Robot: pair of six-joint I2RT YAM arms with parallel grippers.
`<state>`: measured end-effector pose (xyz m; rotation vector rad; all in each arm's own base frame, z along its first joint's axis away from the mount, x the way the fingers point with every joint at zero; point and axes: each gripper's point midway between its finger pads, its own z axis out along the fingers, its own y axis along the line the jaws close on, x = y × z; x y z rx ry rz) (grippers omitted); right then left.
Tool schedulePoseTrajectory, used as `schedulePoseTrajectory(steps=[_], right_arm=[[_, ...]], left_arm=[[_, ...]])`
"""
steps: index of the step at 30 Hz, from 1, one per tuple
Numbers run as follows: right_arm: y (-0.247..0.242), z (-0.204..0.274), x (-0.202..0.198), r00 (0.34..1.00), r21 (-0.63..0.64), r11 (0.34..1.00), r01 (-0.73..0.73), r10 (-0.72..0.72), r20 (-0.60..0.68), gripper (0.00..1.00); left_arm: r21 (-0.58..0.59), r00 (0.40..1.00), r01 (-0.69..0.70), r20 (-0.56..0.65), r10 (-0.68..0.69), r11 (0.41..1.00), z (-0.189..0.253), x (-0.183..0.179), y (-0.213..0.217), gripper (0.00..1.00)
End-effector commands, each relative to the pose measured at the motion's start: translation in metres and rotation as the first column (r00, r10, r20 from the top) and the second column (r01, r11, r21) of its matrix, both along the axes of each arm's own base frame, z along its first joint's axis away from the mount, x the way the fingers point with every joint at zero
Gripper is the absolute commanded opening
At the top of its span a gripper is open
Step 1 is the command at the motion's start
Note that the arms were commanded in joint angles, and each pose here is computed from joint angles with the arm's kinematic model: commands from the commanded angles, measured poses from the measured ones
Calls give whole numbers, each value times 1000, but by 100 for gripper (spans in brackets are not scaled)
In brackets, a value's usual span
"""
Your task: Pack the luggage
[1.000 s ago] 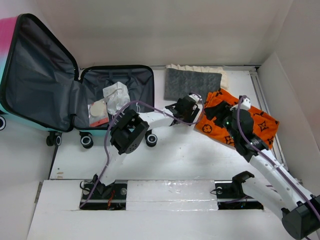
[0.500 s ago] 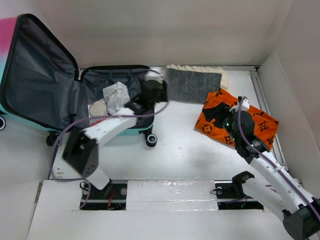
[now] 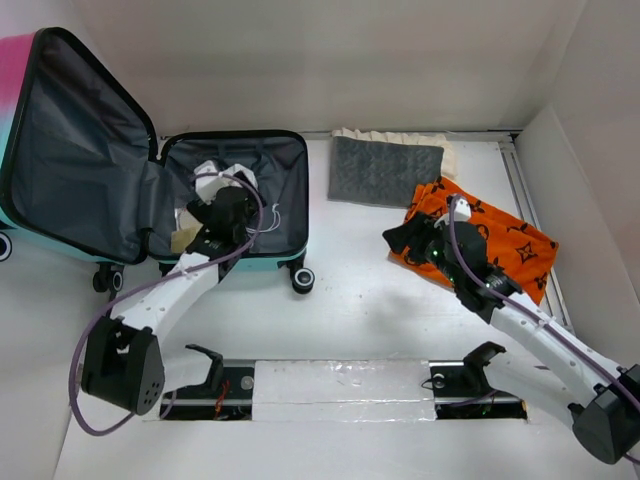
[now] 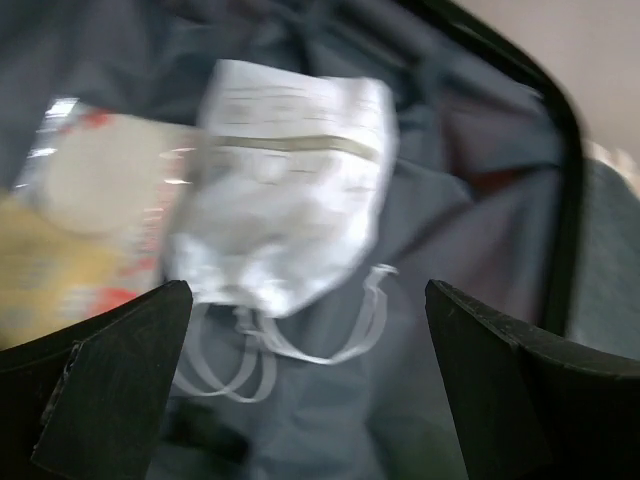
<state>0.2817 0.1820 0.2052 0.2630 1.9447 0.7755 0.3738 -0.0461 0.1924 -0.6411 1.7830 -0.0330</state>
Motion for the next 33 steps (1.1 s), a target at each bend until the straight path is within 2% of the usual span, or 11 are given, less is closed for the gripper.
schedulePoseTrajectory(steps=[1,5,6,10,11,14,15,18,21,27,33], right_arm=[[3,20,5,998,21,1000,6,-8,70,72],[-1,25,2,996,29,999,32,-35,77,72],[-6,21,0,997,16,999,47,-48,65,71],[-48,58,-5,964,28,974,223,-225,141,71],[-54,76,-9,953,59,968,242,-249,175,71],[-73,126,-25,916,127,956,266,-292,276,71],[-78,134,-27,908,139,951,277,-307,286,71],[-81,150,-32,900,152,950,274,-309,307,71],[-72,145,-31,915,135,963,235,-266,305,71],[-55,127,-26,942,109,978,179,-202,267,71],[-41,108,-23,961,97,988,124,-144,238,71]], left_arm=[[-48,962,211,188,-198,976,66,24,-64,100],[21,895,378,249,-371,926,105,37,-121,98],[37,855,459,255,-453,888,109,37,-142,82],[74,729,660,179,-661,748,103,37,-226,63],[75,673,726,130,-728,684,80,26,-262,63],[36,566,823,36,-824,567,36,-2,-322,67],[11,520,854,-3,-854,520,20,-24,-346,70],[-63,452,888,-67,-889,456,-23,-56,-384,78],[-117,432,889,-112,-895,443,-60,-61,-397,81],[-141,436,879,-145,-888,455,-92,-50,-414,82],[-138,471,856,-186,-862,498,-124,-35,-416,78]])
